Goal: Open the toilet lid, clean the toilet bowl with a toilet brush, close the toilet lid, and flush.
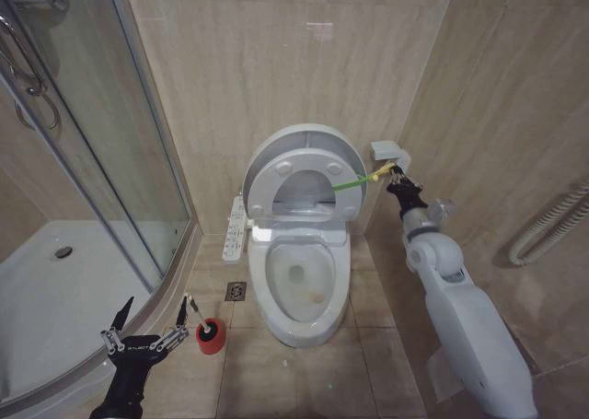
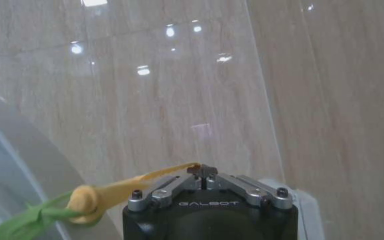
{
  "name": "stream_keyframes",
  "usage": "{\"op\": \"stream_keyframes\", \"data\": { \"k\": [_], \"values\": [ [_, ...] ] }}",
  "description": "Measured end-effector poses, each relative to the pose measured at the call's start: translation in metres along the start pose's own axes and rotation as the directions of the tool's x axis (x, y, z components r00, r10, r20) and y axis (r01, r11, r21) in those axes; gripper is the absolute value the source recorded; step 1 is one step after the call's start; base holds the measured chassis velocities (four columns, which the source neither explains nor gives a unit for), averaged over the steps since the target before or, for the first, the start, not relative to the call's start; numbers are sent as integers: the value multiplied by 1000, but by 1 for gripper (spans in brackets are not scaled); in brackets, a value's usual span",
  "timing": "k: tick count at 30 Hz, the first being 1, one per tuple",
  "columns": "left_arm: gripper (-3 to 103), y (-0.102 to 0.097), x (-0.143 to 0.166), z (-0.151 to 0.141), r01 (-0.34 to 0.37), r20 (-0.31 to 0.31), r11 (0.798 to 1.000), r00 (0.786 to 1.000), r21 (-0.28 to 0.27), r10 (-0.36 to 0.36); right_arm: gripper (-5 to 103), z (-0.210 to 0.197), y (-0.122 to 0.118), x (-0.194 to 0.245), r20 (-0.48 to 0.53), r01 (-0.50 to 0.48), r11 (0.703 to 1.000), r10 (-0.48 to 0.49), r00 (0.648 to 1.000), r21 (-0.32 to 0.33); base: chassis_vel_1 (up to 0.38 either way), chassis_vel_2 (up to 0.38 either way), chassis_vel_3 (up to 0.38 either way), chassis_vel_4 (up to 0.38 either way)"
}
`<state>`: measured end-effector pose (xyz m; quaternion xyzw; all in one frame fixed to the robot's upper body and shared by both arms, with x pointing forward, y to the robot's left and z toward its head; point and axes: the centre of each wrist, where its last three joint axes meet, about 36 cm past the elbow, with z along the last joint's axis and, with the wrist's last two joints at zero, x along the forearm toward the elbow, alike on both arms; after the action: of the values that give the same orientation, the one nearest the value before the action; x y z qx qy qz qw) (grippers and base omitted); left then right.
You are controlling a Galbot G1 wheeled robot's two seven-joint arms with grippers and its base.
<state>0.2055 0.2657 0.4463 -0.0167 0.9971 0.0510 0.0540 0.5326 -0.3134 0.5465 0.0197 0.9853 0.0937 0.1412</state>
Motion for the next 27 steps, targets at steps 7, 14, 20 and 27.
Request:
{"op": "stream_keyframes", "data": {
  "k": [7,14,20,27],
  "values": [
    [100,0,0,0,0,0,1000,1000,0,0,0,9,9,-34,9,8,1000,-8,1000,-1,0,0,0,0],
    [100,0,0,0,0,0,1000,1000,0,0,0,22,20,-58,-2,8,1000,-8,1000,3,0,0,0,0],
    [100,0,0,0,0,0,1000,1000,0,0,0,35,28,-70,-23,5,1000,-5,1000,14,0,0,0,0],
    [100,0,0,0,0,0,1000,1000,0,0,0,40,26,-79,-34,-3,1000,3,999,11,0,0,0,0]
  ]
}}
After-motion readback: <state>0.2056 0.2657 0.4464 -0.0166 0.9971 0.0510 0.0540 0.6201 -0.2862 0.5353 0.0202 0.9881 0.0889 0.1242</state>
